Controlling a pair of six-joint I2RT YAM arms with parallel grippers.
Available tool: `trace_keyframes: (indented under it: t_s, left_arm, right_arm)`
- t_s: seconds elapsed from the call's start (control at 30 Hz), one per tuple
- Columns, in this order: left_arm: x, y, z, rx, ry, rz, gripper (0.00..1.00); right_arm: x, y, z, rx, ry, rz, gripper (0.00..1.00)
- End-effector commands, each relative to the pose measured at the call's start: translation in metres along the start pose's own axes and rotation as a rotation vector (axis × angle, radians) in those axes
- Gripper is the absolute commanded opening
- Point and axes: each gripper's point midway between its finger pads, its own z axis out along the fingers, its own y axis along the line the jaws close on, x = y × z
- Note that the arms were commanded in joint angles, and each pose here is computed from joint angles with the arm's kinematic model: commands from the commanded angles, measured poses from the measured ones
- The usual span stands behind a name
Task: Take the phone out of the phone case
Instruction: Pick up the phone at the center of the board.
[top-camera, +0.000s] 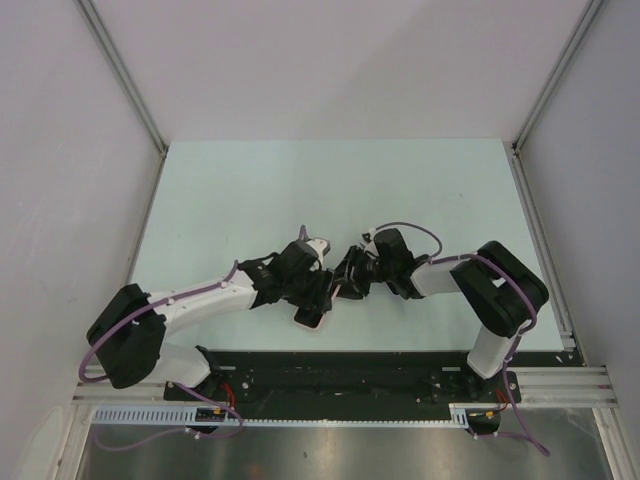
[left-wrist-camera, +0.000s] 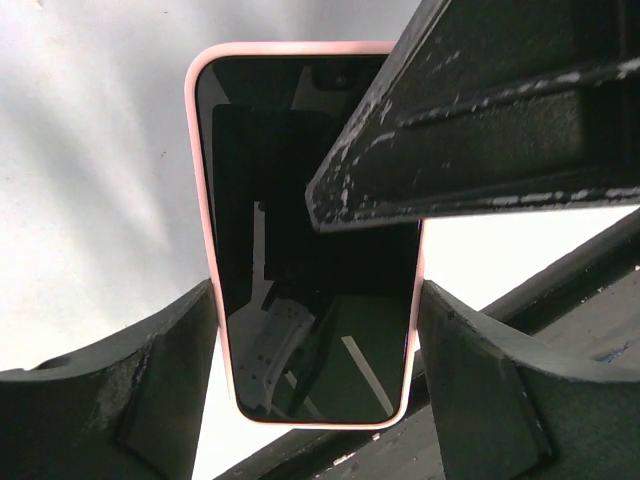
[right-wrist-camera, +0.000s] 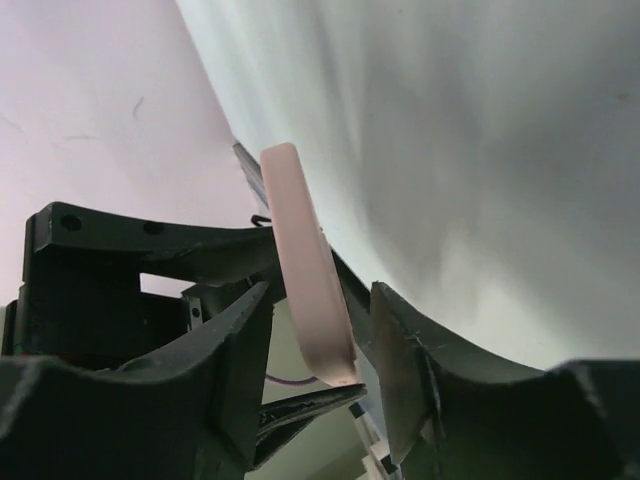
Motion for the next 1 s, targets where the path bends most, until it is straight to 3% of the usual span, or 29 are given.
trace_keyframes:
  t_s: [0.0,0.07,0.17,0.2,0.23,0.3,0.33,0.47,0.73,0.87,0.97]
  left_arm:
    - [-0.030,-0.015,-0.012,0.068,-0.090,0.010,0.60]
    - [-0.033,-0.019,-0.012,0.085,-0.092,0.010,0.61]
    - [-0.037,-0.022,-0.013,0.094,-0.094,0.019,0.61]
    - [-0.038,-0.021,-0.013,0.089,-0.095,0.024,0.62]
    - [-0.042,-0.024,-0.015,0.094,-0.103,0.028,0.65]
    - [-0.048,-0.024,-0.019,0.096,-0.111,0.038,0.71]
    - [-0.056,-0.028,-0.024,0.106,-0.127,0.044,0.79]
    - [-0.075,-0.033,-0.044,0.142,-0.170,0.050,0.95]
    - [-0.107,-0.025,-0.098,0.419,-0.322,-0.119,1.00]
    - [-0.112,-0.035,-0.111,0.592,-0.323,-0.203,1.00]
    - [-0.115,-0.049,-0.119,0.703,-0.325,-0.208,1.00]
  right_arm:
    - [0.010,0.029,0.006,-0.133,0.054,-0.017,0.46]
    - [0.013,0.030,0.007,-0.136,0.059,-0.012,0.42]
    - [0.011,0.033,0.007,-0.145,0.052,-0.015,0.26]
    - [0.010,0.034,0.007,-0.150,0.049,-0.015,0.10]
    - [0.010,0.035,0.006,-0.153,0.048,-0.015,0.00]
    - [0.005,0.036,0.004,-0.160,0.036,-0.014,0.00]
    - [0.001,0.037,0.002,-0.163,0.027,-0.015,0.00]
    - [-0.019,0.044,-0.015,-0.184,-0.029,-0.037,0.00]
    - [-0.067,0.068,-0.078,-0.223,-0.168,-0.241,0.00]
    - [-0.046,0.099,-0.093,-0.374,-0.025,-0.391,0.00]
    - [-0.038,0.109,-0.097,-0.415,0.009,-0.462,0.00]
